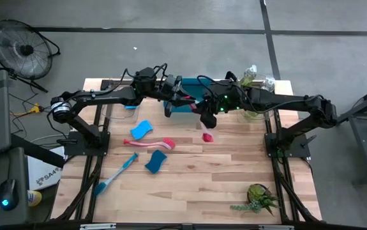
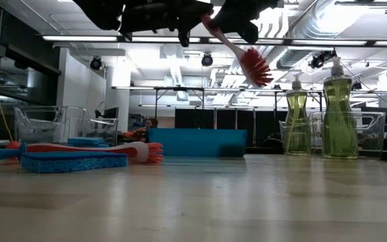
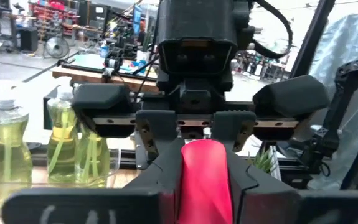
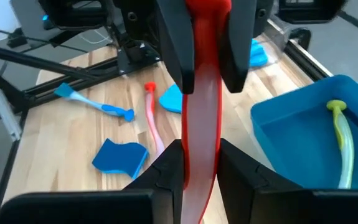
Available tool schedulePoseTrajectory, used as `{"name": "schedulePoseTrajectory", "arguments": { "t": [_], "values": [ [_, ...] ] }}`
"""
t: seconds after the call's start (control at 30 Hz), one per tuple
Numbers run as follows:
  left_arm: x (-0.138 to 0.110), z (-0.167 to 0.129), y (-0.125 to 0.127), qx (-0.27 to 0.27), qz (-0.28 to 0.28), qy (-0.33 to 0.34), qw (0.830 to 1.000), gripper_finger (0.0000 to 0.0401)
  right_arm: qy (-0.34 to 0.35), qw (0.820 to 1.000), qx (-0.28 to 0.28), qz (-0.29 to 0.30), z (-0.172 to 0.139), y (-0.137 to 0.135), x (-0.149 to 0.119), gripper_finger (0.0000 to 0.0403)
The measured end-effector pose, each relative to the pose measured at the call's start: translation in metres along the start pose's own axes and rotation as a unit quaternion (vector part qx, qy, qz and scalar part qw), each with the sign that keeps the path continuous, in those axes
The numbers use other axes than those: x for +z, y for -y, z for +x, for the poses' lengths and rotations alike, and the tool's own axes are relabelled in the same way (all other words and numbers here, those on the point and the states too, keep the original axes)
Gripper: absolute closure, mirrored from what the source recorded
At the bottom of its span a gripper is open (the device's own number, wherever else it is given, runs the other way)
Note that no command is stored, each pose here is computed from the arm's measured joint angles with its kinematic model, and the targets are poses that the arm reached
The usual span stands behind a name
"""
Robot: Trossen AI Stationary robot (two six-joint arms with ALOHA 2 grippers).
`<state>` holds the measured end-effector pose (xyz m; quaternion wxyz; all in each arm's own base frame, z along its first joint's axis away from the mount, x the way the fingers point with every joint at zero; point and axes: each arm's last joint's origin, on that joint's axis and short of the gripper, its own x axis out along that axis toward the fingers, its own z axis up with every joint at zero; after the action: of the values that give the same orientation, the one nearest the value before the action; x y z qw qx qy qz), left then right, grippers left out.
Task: Pick & Place Kitchen Sink Supplies
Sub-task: Put the right red dish brush into the blue bin
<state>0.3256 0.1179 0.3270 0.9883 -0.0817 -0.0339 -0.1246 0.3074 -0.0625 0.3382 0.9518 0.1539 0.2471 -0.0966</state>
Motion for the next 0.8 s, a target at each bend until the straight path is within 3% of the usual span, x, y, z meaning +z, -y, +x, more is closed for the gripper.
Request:
{"name": "schedulePoseTrajectory", "arguments": {
  "t": [0.1,0.33,0.5,0.8],
  "values": [
    [0.002,0.0,0.001,-0.013,0.007,0.007,1.0,0.036,0.003,1.0,0.004,-0.009,0.0,0.0,0.001,0.0336],
    [0.002,0.003,0.005,-0.01,0.012,0.012,1.0,0.0362,-0.002,1.0,0.009,-0.007,0.0,0.0,0.0,0.0283],
    [0.002,0.003,0.004,-0.002,0.011,0.013,1.0,0.0362,-0.013,1.0,0.02,-0.001,-0.001,-0.001,-0.002,0.0275],
    [0.003,0.002,0.001,0.045,0.052,0.02,0.997,0.0362,-0.017,1.0,-0.017,0.013,-0.036,0.001,-0.002,0.0273]
  ]
}}
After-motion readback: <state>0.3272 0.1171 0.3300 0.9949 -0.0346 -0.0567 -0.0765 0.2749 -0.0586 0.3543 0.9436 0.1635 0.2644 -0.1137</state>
